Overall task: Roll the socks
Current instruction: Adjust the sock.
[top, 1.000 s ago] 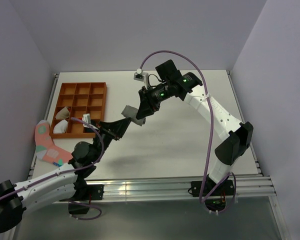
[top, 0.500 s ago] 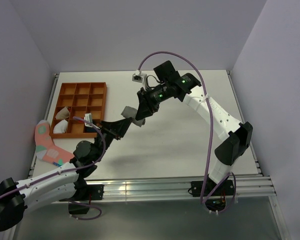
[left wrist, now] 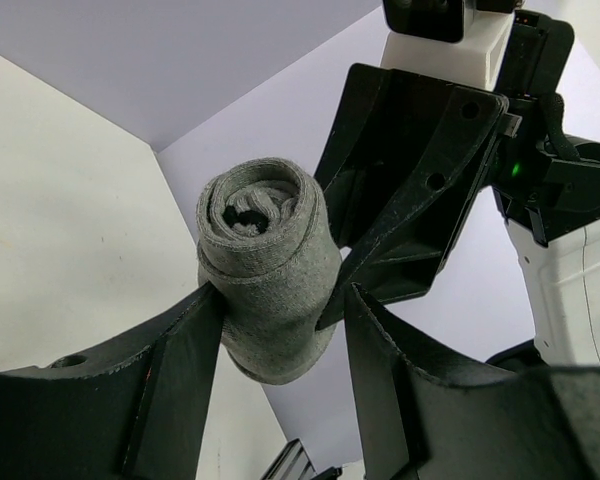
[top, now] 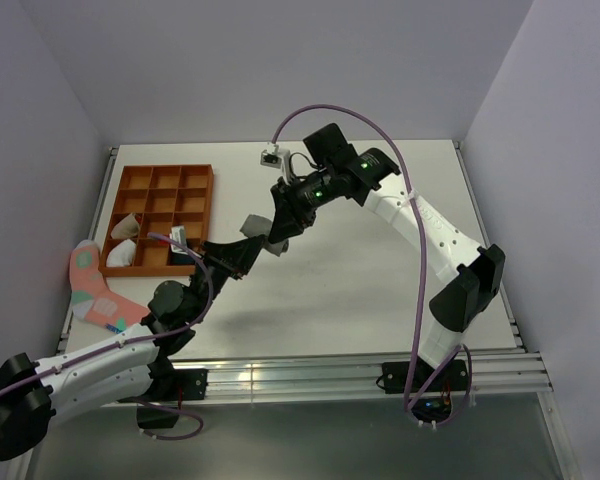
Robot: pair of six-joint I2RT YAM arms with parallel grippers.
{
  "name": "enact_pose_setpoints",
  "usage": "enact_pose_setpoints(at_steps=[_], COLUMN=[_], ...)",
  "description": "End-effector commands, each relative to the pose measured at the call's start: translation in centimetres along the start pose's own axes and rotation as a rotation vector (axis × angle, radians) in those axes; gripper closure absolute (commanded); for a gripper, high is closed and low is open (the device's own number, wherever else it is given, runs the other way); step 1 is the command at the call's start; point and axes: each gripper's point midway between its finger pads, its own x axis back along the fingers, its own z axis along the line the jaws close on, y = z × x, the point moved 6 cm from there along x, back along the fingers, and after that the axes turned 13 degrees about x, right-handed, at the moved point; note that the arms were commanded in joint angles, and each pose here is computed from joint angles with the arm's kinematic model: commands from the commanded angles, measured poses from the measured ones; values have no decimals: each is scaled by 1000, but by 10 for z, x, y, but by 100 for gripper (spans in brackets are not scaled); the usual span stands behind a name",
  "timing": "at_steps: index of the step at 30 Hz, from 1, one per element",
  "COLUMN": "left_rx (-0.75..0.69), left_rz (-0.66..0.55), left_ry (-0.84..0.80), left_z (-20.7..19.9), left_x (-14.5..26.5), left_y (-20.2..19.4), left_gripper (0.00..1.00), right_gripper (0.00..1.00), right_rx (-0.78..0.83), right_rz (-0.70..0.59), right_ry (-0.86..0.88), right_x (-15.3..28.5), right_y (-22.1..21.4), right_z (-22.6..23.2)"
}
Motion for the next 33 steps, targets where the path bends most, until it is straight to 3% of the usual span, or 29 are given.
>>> enact_pose_setpoints(at_steps=[1,25,31,33], left_rx=[44,42,46,50], left_rz=[9,-1,8,7], left_ry=[-88,-122,-121,-119], left_z=[-26,-34,-32,-32], left_x=[-6,-5,-5,-4], left_y=[1,4,2,2], left_gripper=[44,47,59,69], right_gripper=[100,100,100,100], right_rx=[85,123,128,129], right_rz=[-60,-22,-6,3], right_ry=[101,216,219,213], right_x=[3,-11,-15,-17], right_y=[16,4,6,5], right_z=[33,56,53,51])
